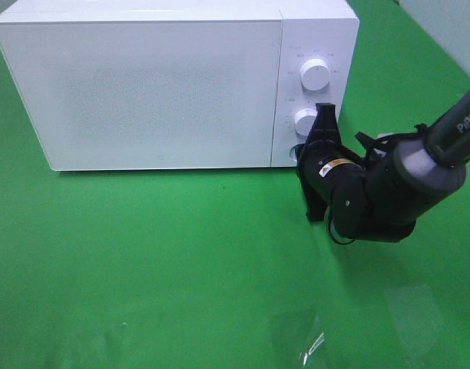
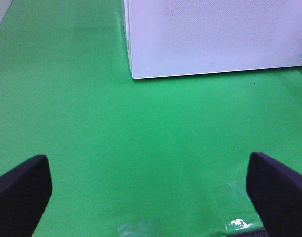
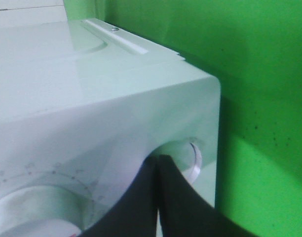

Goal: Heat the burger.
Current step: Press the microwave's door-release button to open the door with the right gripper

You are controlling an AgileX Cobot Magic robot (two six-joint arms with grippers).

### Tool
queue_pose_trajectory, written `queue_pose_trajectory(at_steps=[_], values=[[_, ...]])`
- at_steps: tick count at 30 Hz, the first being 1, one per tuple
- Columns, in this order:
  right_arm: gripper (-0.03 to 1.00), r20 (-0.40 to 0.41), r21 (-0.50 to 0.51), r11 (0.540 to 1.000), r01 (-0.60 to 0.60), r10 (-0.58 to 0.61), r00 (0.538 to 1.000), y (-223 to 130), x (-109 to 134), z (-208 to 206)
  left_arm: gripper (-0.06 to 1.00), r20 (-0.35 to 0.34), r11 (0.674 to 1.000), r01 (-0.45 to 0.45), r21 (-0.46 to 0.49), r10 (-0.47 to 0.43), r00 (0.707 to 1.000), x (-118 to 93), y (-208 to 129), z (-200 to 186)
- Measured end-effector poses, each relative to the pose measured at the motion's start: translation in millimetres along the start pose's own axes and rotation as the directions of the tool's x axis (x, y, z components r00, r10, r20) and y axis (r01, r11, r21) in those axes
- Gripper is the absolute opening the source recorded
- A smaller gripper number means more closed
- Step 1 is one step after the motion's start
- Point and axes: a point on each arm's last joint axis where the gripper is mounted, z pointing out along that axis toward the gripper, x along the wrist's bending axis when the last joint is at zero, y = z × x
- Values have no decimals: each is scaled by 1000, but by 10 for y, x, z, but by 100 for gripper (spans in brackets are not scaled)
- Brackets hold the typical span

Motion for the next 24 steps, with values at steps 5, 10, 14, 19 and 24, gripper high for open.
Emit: queue_pose_trajectory(at_steps=[5, 10, 14, 19, 24], values=[[0, -10, -22, 1000, -14, 14, 1000, -19, -38, 55, 99, 0, 1000, 0, 0, 0, 1000, 0, 0, 0], [0, -11, -27, 1000, -15, 15, 1000, -28, -44, 73, 99, 0, 1000, 0, 0, 0, 1000, 0, 0, 0], [0, -8, -39, 999, -10, 10, 1000, -51, -54, 112, 99, 0, 1000, 0, 0, 0, 1000, 0, 0, 0], [0, -7, -40, 999, -10, 10, 1000, -50, -55, 112, 99, 0, 1000, 0, 0, 0, 1000, 0, 0, 0], [0, -7, -39, 999, -11, 11, 1000, -51, -53, 114, 99, 0, 1000, 0, 0, 0, 1000, 0, 0, 0]])
